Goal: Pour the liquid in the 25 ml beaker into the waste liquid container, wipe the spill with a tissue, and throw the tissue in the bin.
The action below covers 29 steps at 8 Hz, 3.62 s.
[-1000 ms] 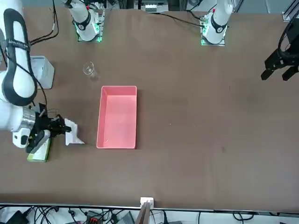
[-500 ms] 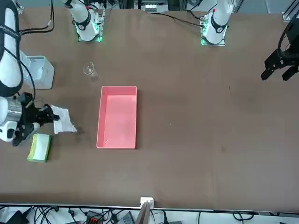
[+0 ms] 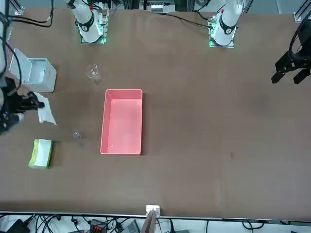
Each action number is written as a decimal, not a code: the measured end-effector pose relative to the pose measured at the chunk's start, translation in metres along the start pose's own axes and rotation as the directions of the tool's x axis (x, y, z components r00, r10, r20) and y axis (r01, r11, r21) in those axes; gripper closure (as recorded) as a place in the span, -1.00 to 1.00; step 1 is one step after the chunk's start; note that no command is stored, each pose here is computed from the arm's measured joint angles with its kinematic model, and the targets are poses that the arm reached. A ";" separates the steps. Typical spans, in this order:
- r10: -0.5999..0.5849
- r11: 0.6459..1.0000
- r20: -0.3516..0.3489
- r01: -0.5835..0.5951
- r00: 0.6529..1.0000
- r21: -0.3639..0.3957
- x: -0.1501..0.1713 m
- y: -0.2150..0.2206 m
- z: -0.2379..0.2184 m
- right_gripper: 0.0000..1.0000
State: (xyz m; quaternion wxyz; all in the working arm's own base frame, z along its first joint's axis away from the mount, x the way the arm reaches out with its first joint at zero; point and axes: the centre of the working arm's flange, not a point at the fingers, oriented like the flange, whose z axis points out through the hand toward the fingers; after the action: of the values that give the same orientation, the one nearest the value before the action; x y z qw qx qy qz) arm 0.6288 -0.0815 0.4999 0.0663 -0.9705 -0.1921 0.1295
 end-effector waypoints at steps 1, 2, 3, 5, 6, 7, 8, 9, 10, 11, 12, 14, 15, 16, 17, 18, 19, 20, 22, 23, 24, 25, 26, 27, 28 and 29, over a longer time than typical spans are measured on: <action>0.019 1.000 0.017 -0.018 1.000 -0.012 -0.014 0.002 0.000 0.95; 0.043 0.999 0.036 -0.043 0.998 -0.008 -0.027 0.008 0.005 0.93; 0.070 0.998 0.056 -0.070 0.996 0.004 -0.042 0.016 0.016 0.93; 0.120 0.993 0.081 -0.121 0.989 0.003 -0.071 0.034 0.036 0.93; 0.144 0.989 0.090 -0.145 0.985 -0.004 -0.086 0.044 0.044 0.93; 0.168 0.986 0.097 -0.168 0.981 -0.011 -0.100 0.054 0.051 0.93; 0.195 0.981 0.092 -0.194 0.977 -0.015 -0.115 0.066 0.058 0.93; 0.221 0.975 0.079 -0.221 0.972 -0.010 -0.130 0.079 0.067 0.93; 0.240 0.971 0.074 -0.240 0.968 -0.011 -0.142 0.088 0.076 0.93; 0.254 0.967 0.065 -0.254 0.965 -0.017 -0.152 0.093 0.084 0.93; 0.263 0.965 0.051 -0.262 0.963 -0.025 -0.161 0.096 0.093 0.93; 0.266 0.963 0.037 -0.265 0.963 -0.038 -0.174 0.093 0.106 0.93; 0.272 0.962 0.035 -0.271 0.962 -0.037 -0.181 0.091 0.107 0.93; 0.281 0.959 0.033 -0.280 0.959 -0.036 -0.189 0.092 0.108 0.93; 0.291 0.956 0.033 -0.290 0.956 -0.038 -0.198 0.094 0.110 0.93; 0.298 0.954 0.031 -0.297 0.954 -0.038 -0.206 0.097 0.113 0.93; 0.301 0.953 0.030 -0.300 0.953 -0.035 -0.215 0.100 0.117 0.93; 0.303 0.953 0.030 -0.302 0.952 -0.028 -0.223 0.103 0.121 0.93; 0.308 0.951 0.024 -0.308 0.951 -0.019 -0.239 0.106 0.123 0.93; 0.305 0.952 0.014 -0.305 0.952 -0.017 -0.248 0.108 0.120 0.93; 0.305 0.952 0.003 -0.305 0.952 -0.018 -0.257 0.110 0.116 0.93; 0.302 0.953 -0.007 -0.302 0.953 -0.018 -0.265 0.111 0.112 0.93; 0.300 0.954 -0.014 -0.301 0.954 -0.018 -0.271 0.112 0.110 0.93; 0.302 0.953 -0.018 -0.302 0.953 -0.018 -0.275 0.112 0.108 0.93; 0.303 0.953 -0.020 -0.303 0.953 -0.018 -0.277 0.113 0.108 0.93; 0.303 0.953 -0.017 -0.303 0.953 -0.015 -0.277 0.113 0.109 0.93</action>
State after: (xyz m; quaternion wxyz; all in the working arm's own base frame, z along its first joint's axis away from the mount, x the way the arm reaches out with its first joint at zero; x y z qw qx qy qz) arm 0.3911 -0.2842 0.4377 0.0384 -0.9900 -0.0416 0.1293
